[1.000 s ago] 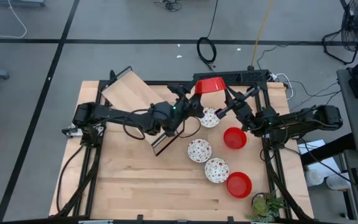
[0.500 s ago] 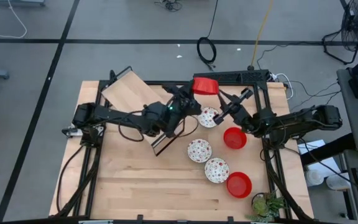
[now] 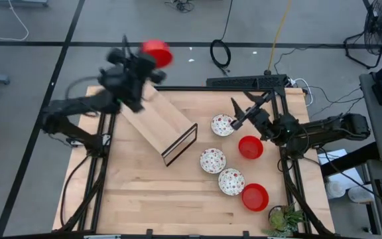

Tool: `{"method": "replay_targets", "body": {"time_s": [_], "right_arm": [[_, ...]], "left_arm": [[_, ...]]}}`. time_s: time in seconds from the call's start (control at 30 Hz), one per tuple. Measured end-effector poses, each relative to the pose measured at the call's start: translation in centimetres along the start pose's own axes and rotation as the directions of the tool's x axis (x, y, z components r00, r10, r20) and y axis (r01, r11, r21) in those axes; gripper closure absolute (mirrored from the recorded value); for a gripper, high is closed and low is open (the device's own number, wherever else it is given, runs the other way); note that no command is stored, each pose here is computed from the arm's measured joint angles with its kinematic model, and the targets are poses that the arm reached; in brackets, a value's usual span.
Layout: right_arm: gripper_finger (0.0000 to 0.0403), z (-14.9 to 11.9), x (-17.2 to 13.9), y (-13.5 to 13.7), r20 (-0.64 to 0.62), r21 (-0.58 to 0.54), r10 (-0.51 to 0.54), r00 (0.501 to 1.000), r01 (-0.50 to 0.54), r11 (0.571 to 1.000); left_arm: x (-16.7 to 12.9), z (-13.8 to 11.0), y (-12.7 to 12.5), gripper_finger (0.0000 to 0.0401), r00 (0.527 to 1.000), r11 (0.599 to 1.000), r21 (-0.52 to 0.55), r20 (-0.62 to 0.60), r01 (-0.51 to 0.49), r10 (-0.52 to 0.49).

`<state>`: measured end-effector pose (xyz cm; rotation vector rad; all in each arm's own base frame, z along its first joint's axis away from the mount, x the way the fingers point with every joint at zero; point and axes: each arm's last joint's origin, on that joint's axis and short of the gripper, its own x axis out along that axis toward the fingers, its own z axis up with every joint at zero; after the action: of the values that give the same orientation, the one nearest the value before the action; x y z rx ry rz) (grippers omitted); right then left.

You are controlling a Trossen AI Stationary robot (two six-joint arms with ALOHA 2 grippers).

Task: Pick & Place Mini bowls
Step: Put the top red bowl on the shelf

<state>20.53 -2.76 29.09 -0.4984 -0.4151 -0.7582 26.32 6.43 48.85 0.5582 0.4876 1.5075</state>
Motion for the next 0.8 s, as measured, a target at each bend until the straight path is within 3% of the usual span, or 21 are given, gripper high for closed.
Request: {"method": "replay_targets", "body": {"time_s": [0.1,0.17,0.23,0.33,0.4,0.5,0.57,0.67,0.8], "right_arm": [[0.0183,0.1,0.0,-0.2,-0.002,0.011,-0.002,1.000,0.002,1.000],[0.0187,0.0,0.0,0.0,-0.009,0.016,0.009,1.000,-0.009,1.000],[0.0192,0.0,0.0,-0.1,-0.007,0.019,0.007,1.000,-0.007,1.000],[0.0198,0.0,0.0,-0.1,-0.007,0.020,0.006,1.000,-0.006,1.000],[0.0200,0.1,0.0,-0.1,-0.004,0.022,0.005,1.000,-0.005,1.000],[0.0202,0.1,0.0,-0.1,-0.001,0.024,0.003,1.000,-0.003,1.000],[0.0202,0.1,0.0,-0.1,-0.002,0.023,0.003,1.000,-0.003,1.000],[0.0202,0.1,0.0,-0.1,-0.002,0.023,0.003,1.000,-0.003,1.000],[0.0202,0.1,0.0,-0.1,-0.002,0.023,0.003,1.000,-0.003,1.000]], "left_arm": [[2.1,-2.5,2.5,0.0397,0.999,0.998,-0.054,-0.050,-0.013,0.010],[3.1,-4.1,4.2,0.0397,0.997,0.987,-0.153,-0.044,0.052,-0.059],[4.2,-5.8,5.7,0.0397,0.987,0.950,-0.284,-0.049,0.133,-0.153],[6.3,-8.4,6.5,0.0398,0.932,0.854,-0.452,-0.116,0.259,-0.343],[7.9,-10.3,6.3,0.0398,0.844,0.778,-0.537,-0.206,0.326,-0.496],[9.8,-13.1,5.2,0.0398,0.651,0.707,-0.599,-0.372,0.377,-0.662],[10.9,-14.5,4.1,0.0398,0.533,0.712,-0.596,-0.490,0.372,-0.689],[12.1,-16.4,2.9,0.0398,0.395,0.749,-0.564,-0.636,0.347,-0.663],[13.3,-18.3,2.4,0.0398,0.244,0.766,-0.552,-0.734,0.330,-0.634]]}}
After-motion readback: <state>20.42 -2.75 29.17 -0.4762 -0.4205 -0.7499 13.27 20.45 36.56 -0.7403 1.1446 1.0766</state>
